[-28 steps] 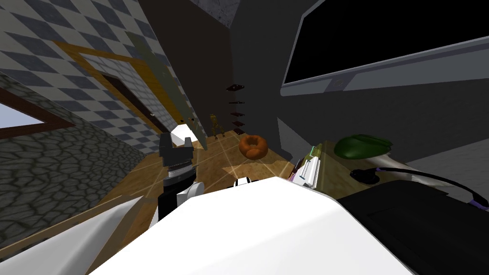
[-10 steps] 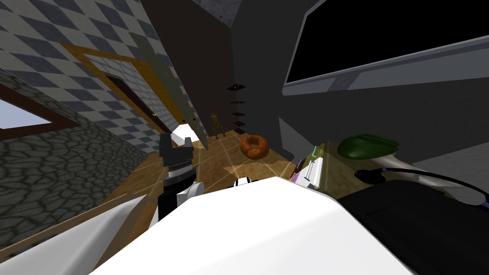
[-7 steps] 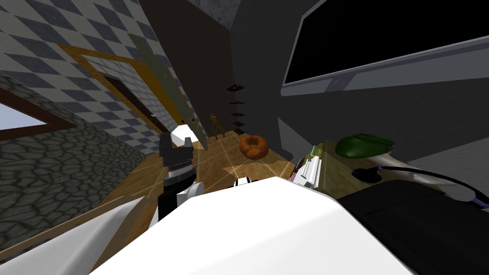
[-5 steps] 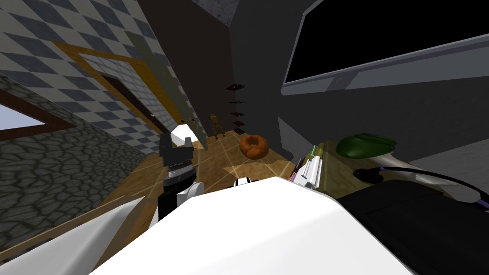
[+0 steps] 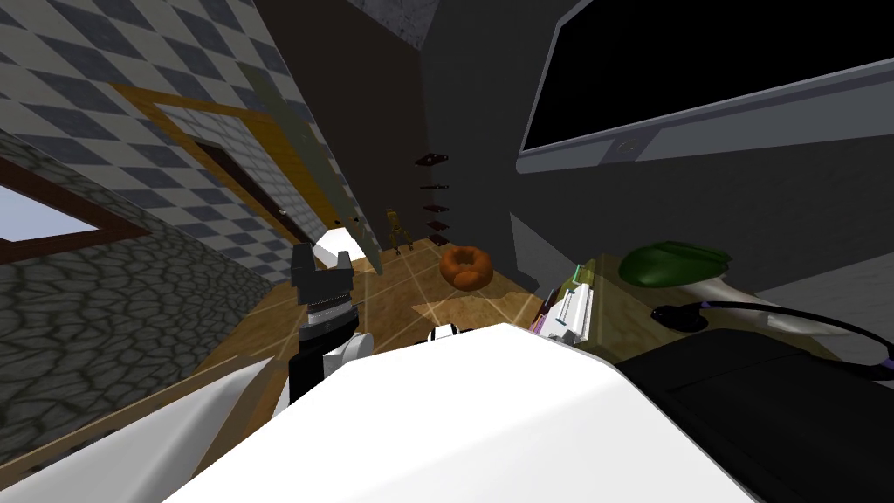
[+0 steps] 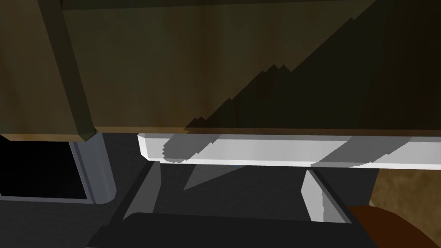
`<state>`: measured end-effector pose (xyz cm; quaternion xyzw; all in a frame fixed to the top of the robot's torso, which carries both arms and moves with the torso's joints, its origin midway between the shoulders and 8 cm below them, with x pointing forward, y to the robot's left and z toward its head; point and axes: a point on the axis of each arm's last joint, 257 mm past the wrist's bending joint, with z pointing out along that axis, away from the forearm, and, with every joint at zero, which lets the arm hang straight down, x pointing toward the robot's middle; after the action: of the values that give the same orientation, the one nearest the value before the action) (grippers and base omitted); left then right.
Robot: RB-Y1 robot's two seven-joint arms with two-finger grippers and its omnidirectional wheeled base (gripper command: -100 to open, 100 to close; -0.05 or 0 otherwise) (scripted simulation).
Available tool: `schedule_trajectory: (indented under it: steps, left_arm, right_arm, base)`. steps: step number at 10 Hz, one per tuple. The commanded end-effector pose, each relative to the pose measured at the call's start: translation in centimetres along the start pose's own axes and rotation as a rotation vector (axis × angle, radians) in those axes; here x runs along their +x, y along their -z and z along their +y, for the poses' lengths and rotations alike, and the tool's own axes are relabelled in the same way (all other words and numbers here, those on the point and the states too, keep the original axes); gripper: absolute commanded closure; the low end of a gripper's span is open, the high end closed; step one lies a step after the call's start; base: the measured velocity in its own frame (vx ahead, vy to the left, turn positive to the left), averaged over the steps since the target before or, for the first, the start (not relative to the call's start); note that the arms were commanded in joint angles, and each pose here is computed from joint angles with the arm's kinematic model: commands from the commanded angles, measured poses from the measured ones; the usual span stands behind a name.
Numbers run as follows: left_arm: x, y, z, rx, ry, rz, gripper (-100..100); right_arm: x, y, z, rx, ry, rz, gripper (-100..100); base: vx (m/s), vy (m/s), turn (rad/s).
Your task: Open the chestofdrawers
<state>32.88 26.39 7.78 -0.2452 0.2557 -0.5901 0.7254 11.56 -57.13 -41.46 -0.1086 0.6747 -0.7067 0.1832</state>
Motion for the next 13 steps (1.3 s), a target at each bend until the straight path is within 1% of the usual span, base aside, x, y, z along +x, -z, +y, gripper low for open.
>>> schedule_trajectory:
  steps: [1,2,3,6,7,9,10,12,13]
  left_arm:
    - [0.0,0.0,0.0,0.0,0.0,0.0,0]
    - [0.0,0.0,0.0,0.0,0.0,0.0,0]
    - [0.0,0.0,0.0,0.0,0.0,0.0,0]
    - [0.0,0.0,0.0,0.0,0.0,0.0,0]
    - [0.0,0.0,0.0,0.0,0.0,0.0,0]
    - [0.0,0.0,0.0,0.0,0.0,0.0,0]
    - [0.0,0.0,0.0,0.0,0.0,0.0,0]
    - [0.0,0.0,0.0,0.0,0.0,0.0,0]
    - [0.0,0.0,0.0,0.0,0.0,0.0,0]
  right_arm:
    - [0.2,-2.1,-1.0,0.023,-0.002,-0.001,-100]
    - [0.3,-0.9,-0.1,-0.003,-0.002,0.003,-100]
    - [-0.2,-0.5,-0.5,0.017,-0.004,-0.003,100]
    - [-1.0,2.8,0.5,0.005,-0.01,-0.009,100]
    - [-1.1,3.4,0.7,0.003,-0.011,-0.01,100]
    - [-1.2,3.3,0.5,0.004,-0.008,-0.01,100]
    - [-1.4,1.9,0.6,-0.004,-0.021,-0.003,-100]
    - [-1.5,0.6,0.6,-0.012,-0.032,0.002,-100]
    - [-1.7,-0.3,0.6,-0.016,-0.041,0.004,-100]
  base:
    - [-0.008,0.039,-0.008]
    - [-0.008,0.022,-0.009]
    - [0.016,-0.075,0.017]
    - [0.016,-0.092,-0.004]
    - [0.015,-0.076,0.001]
    - [0.004,-0.033,-0.001]
    - [-0.021,0.011,0.036]
    - [-0.042,0.031,0.025]
    - [-0.04,0.039,0.023]
